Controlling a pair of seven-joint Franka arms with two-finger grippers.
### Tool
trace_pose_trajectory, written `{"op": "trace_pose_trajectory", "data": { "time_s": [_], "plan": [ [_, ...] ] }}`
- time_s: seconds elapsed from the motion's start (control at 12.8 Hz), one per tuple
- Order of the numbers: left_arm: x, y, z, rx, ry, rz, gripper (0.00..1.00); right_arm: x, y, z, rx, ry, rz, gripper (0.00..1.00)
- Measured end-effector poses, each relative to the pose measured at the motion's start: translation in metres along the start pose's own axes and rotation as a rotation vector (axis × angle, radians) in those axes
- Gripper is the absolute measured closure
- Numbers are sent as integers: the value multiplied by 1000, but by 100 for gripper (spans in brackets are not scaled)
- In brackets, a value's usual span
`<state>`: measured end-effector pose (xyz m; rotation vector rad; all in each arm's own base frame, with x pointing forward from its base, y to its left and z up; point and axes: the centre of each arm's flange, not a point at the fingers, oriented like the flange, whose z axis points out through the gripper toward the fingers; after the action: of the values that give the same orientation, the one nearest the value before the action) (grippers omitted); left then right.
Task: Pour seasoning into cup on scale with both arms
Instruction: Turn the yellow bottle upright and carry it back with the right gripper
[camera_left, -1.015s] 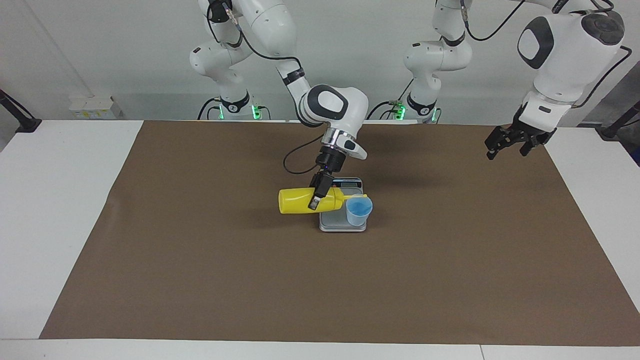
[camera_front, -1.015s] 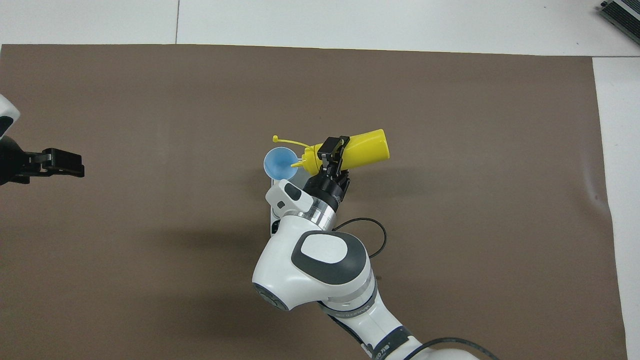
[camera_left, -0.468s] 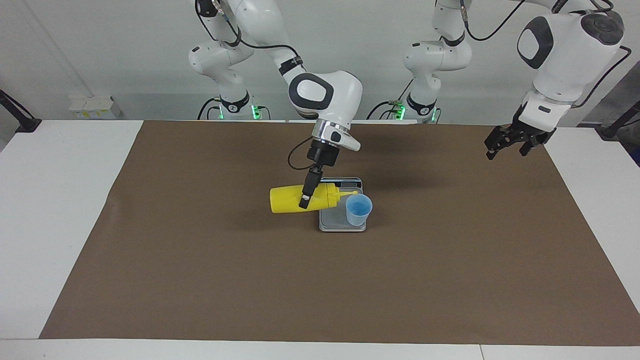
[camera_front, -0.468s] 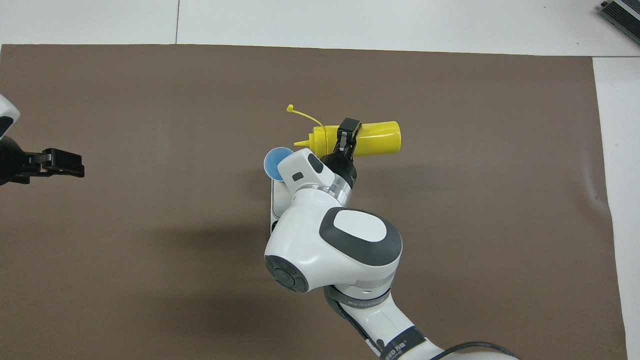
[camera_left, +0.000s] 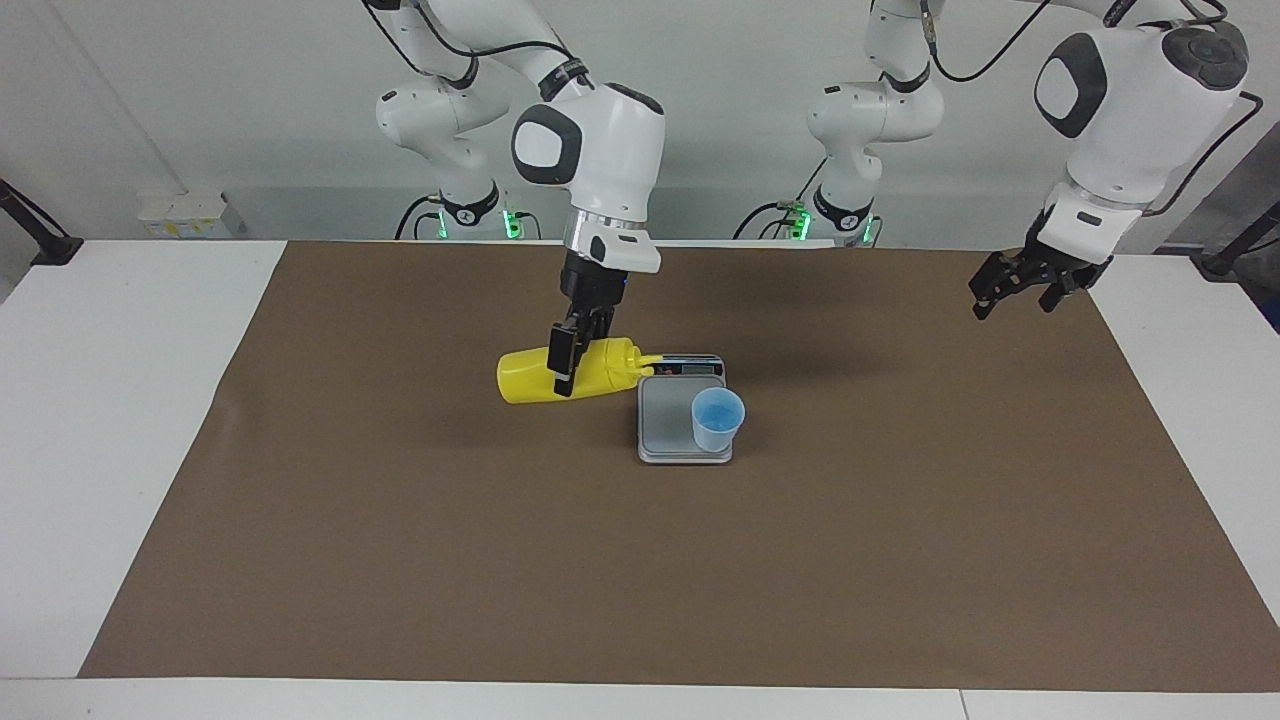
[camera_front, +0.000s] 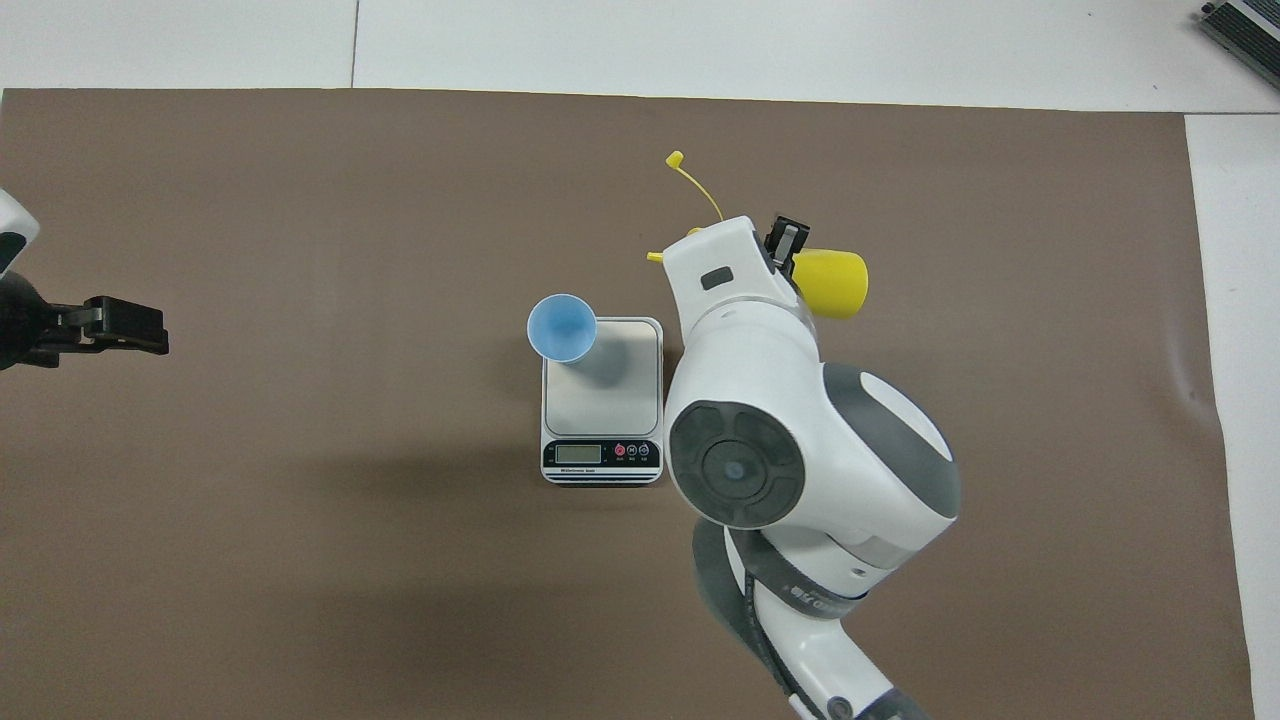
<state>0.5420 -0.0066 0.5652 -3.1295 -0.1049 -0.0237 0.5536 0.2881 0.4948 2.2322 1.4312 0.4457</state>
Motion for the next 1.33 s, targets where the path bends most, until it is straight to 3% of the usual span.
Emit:
{"op": "trace_pose_trajectory", "data": {
  "time_s": [0.23, 0.62, 0.94, 1.33],
  "plan": [
    [0, 0, 0, 0, 0, 0, 0, -32, 23, 10, 163, 44, 87, 48],
    [0, 0, 0, 0, 0, 0, 0, -91, 69, 46, 352, 214, 180, 48],
    [0, 0, 0, 0, 0, 0, 0, -164, 84, 94, 439, 430, 259, 48],
    [0, 0, 0, 0, 0, 0, 0, -224, 58, 145, 489, 650, 361, 48]
  ]
}}
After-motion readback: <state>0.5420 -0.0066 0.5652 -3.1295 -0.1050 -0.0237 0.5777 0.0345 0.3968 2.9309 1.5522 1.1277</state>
